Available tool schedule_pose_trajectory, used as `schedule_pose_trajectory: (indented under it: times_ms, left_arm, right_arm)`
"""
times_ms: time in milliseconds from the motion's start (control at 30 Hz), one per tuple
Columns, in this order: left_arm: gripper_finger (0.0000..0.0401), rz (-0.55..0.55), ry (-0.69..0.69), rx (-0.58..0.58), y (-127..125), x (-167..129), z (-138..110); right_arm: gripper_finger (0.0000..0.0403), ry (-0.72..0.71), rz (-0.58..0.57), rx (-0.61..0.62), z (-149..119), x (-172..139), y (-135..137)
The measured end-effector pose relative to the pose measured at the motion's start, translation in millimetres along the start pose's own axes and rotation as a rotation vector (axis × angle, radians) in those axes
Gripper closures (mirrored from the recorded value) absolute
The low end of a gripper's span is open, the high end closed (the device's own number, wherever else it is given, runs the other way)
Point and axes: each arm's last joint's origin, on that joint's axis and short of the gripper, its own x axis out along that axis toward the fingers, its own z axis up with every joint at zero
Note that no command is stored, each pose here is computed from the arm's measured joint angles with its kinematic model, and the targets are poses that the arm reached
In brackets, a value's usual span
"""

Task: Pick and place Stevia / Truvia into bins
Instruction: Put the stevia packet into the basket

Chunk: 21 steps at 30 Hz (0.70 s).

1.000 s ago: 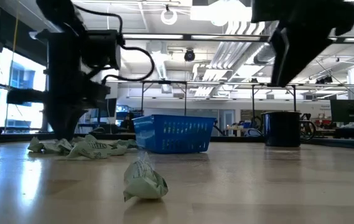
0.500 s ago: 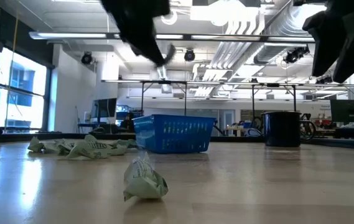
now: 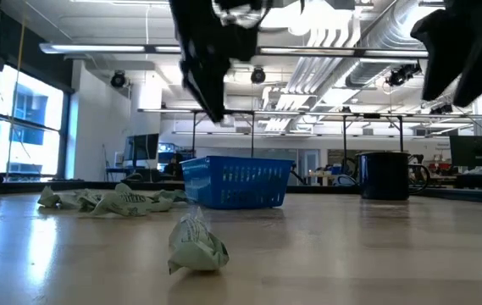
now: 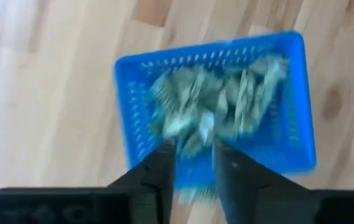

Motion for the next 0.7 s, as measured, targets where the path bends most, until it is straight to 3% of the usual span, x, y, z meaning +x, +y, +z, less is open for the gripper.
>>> schedule_pose_trajectory:
  times_ms: [67, 200, 400, 533, 700]
  left_arm:
    - [0.0239, 0.001, 0.022, 0.045, -1, -19, -1]
    - [0.0215, -0.038, 0.155, 0.164, -8, -37, -28]
    - [0.0225, 0.02, 0.172, 0.196, -24, -48, -90]
    - [0.0234, 0.039, 0.083, 0.183, -19, -43, -137]
    - [0.0233, 0.003, -0.016, 0.143, 0, -36, -180]
  right_arm:
    - [0.0121, -0.053, 0.038, -0.018, 6, 0, 4]
    - [0.0121, -0.156, 0.173, -0.022, 28, 7, 12]
    - [0.0121, -0.205, 0.409, 0.204, 64, 34, 16]
    - [0.0129, -0.238, 0.432, 0.279, 83, 41, 35]
    - [0.0146, -0.164, 0.389, 0.373, 110, 46, 74]
